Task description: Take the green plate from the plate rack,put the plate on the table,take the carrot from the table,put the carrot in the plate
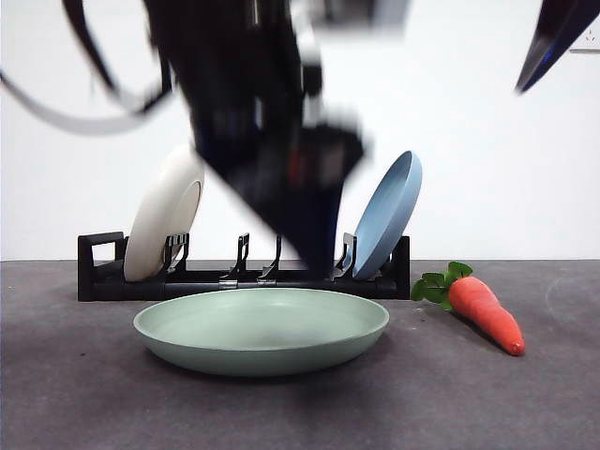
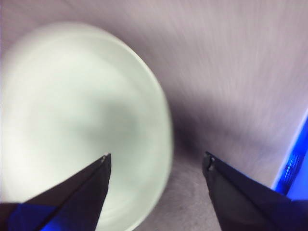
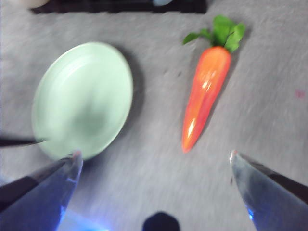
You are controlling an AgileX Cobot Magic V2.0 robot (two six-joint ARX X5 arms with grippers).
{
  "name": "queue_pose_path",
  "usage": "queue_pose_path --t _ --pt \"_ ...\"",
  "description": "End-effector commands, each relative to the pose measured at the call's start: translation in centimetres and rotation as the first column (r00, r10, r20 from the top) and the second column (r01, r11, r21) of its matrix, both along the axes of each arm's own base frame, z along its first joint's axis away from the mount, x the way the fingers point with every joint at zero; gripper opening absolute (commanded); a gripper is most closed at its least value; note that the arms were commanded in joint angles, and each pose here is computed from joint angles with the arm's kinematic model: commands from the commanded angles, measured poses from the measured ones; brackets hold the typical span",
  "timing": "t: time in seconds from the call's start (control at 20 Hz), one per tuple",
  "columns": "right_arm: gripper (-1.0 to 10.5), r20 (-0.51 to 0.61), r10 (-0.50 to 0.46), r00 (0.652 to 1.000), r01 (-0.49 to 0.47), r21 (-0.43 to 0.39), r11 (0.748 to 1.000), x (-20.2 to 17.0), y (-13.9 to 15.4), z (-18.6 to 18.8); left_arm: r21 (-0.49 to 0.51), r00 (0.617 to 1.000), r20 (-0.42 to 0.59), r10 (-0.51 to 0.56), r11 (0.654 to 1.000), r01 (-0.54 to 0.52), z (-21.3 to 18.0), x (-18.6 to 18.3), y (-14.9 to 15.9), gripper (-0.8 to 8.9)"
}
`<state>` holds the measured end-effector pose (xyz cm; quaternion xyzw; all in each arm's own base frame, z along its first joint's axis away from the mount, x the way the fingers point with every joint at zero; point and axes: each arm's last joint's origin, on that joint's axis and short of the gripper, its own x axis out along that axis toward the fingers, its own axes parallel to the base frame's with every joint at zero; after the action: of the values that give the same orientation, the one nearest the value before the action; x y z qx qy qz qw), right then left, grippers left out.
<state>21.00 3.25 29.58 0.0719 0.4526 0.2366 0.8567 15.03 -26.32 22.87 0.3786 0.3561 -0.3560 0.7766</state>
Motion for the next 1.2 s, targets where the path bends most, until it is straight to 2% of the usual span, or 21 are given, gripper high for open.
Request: queue_pose_path --t 0.05,0.15,0.35,0.55,0.75,0.85,1.0,1.2 --pt "5.7 -0.021 -0.002 1.000 0.002 0.002 1.000 2.1 0.7 -1.3 -0.142 0.997 0.006 0.078 0.987 -0.076 4.3 -0.8 1.1 3.23" --pt "5.7 -0.031 -0.007 0.999 0.005 -0.056 0.998 3.9 1.6 -2.9 -0.267 0.992 0.013 0.128 0.956 -0.120 8.1 -1.7 2.7 3.23" --pt "5.7 -0.014 -0.030 0.999 0.027 -0.159 0.987 7.1 3.9 -6.1 -0.497 0.983 0.046 0.175 0.858 -0.130 14.7 -3.9 7.0 3.23" --pt "5.6 0.043 -0.075 0.996 0.083 -0.226 0.971 9.5 5.7 -8.7 -0.627 0.982 0.061 0.181 0.772 -0.104 17.9 -6.2 11.2 3.23" --pt "5.4 0.021 -0.099 0.995 0.101 -0.243 0.965 10.9 6.6 -11.5 -0.700 0.978 0.050 0.204 0.705 -0.111 19.1 -7.8 14.2 3.23" --pt "4.8 0.014 -0.116 0.993 0.116 -0.260 0.959 11.4 6.9 -12.7 -0.719 0.977 0.051 0.207 0.687 -0.108 19.4 -8.3 15.2 3.22" --pt "4.6 -0.002 -0.139 0.990 0.133 -0.267 0.955 11.7 7.1 -13.7 -0.737 0.976 0.048 0.212 0.667 -0.108 19.7 -8.8 16.2 3.22" --pt "2.7 -0.019 -0.148 0.989 0.137 -0.276 0.951 11.8 7.3 -14.5 -0.745 0.975 0.035 0.218 0.656 -0.120 19.7 -9.2 16.9 3.22"
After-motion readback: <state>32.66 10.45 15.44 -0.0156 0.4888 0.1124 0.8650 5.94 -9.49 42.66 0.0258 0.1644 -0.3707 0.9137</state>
